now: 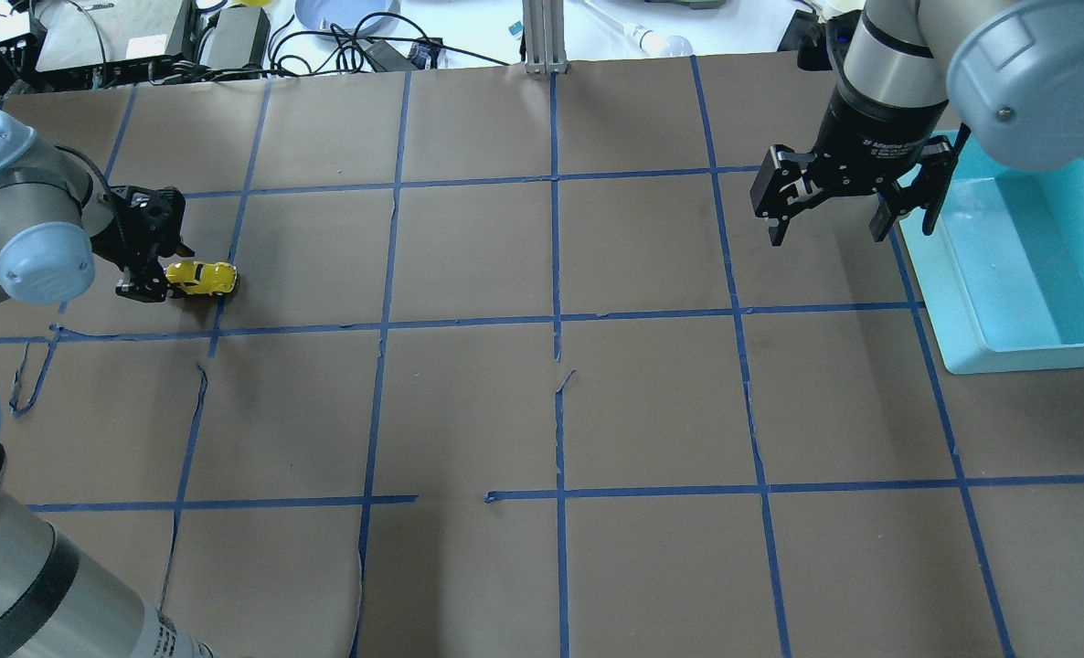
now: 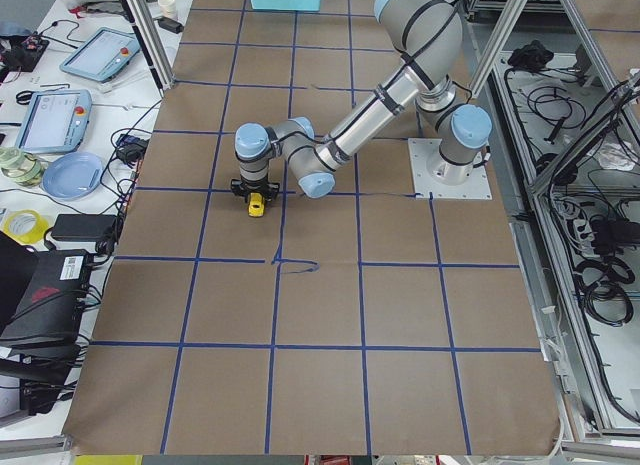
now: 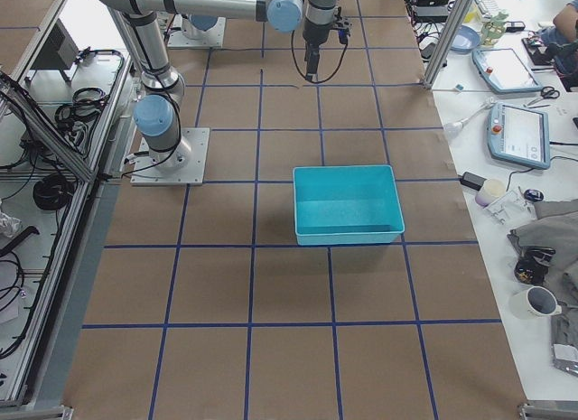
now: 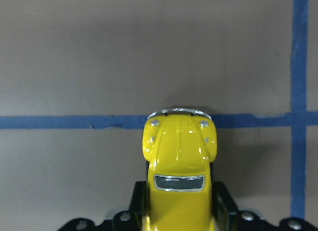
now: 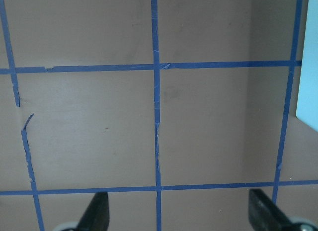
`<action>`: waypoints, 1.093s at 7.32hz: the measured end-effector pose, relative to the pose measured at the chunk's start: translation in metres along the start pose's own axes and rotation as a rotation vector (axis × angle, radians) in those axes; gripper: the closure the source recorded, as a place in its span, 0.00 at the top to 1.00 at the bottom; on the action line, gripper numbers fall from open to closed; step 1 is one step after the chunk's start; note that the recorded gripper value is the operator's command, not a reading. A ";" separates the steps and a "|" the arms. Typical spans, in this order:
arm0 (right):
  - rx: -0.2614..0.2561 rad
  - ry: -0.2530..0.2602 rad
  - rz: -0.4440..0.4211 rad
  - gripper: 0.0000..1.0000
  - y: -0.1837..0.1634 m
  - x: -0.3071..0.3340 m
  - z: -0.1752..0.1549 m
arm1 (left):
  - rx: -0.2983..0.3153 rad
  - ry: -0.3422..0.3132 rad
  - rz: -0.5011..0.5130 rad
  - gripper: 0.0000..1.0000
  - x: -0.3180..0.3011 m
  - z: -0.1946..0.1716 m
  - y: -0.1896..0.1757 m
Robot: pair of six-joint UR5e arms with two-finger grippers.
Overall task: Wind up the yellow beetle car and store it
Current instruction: 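Open the left gripper to release the car so it rolls forward, then raise the left gripper away while the right gripper moves toward the car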
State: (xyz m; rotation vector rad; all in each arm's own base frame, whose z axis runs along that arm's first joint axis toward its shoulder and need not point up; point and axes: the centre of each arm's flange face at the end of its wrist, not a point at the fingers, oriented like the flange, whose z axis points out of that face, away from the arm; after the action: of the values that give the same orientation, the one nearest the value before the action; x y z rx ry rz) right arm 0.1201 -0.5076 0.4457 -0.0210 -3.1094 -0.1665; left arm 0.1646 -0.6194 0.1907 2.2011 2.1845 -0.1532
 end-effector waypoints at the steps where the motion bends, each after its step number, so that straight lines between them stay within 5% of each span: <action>1: 0.000 0.000 0.000 1.00 0.000 0.000 0.000 | -0.003 -0.002 -0.003 1.00 0.000 -0.002 0.000; 8: -0.001 0.033 0.005 1.00 -0.001 0.006 0.000 | 0.003 -0.010 -0.001 1.00 -0.002 -0.012 -0.010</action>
State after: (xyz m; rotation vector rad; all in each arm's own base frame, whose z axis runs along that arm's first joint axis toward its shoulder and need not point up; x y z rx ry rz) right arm 0.1137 -0.5082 0.4458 -0.0253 -3.0765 -0.1664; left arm 0.1551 -0.6200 0.2036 2.1963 2.1813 -0.1679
